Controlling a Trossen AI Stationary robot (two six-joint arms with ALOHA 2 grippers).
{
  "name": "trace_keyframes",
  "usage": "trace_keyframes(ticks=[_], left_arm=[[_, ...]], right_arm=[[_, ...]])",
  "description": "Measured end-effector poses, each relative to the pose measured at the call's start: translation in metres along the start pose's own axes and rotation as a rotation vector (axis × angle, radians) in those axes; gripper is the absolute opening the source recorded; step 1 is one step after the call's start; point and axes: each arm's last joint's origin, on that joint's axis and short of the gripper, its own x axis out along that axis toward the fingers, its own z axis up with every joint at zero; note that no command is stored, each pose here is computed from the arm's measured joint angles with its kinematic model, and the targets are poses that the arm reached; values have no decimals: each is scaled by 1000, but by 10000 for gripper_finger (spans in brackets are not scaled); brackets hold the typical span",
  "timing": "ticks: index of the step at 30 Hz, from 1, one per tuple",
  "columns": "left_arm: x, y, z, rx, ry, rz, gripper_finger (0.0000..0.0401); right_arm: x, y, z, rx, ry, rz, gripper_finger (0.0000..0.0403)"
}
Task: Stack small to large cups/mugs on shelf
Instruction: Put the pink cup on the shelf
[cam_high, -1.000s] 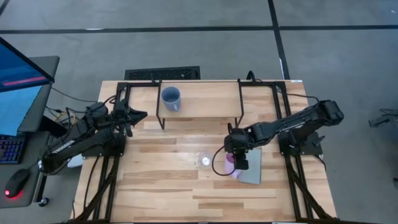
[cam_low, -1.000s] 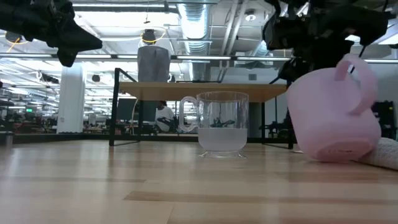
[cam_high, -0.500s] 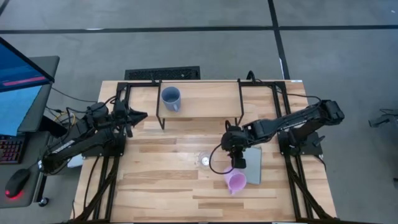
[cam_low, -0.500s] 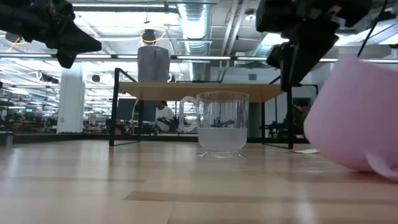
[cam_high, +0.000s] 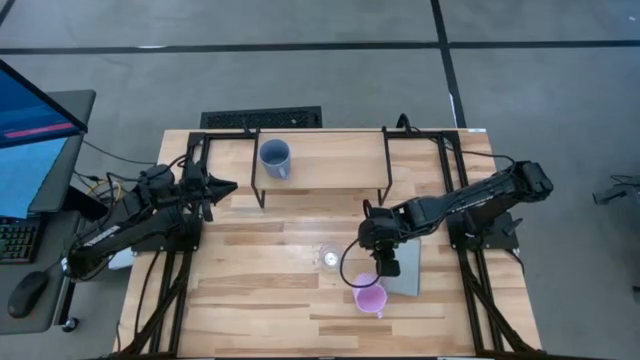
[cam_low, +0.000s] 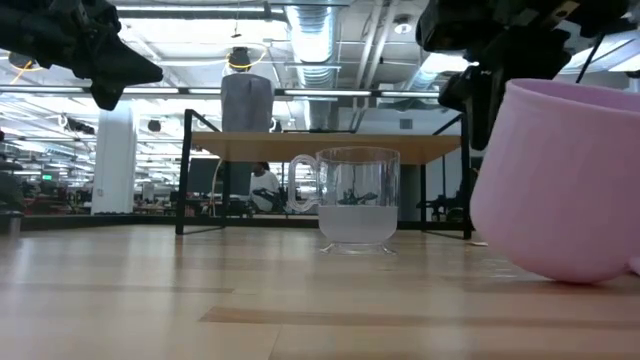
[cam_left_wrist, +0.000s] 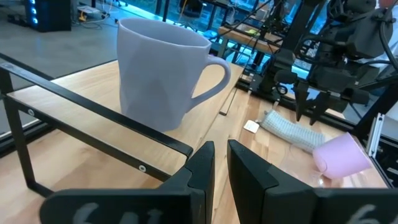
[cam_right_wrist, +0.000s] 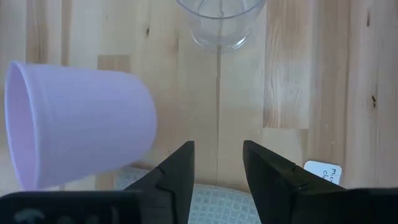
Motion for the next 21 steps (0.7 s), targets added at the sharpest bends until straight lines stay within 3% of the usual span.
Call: trace_keyframes(ticks=[9, 16, 21], left_arm=[[0, 0, 0, -12, -1, 4, 33], [0, 0, 0, -12, -1, 4, 33], [0, 0, 0, -13, 0, 5, 33]], right_arm=[[-2, 3, 0, 42, 21, 72, 159], [-18, 15, 9, -8, 9, 95, 159], [-20, 26, -1, -38, 94, 72, 159]])
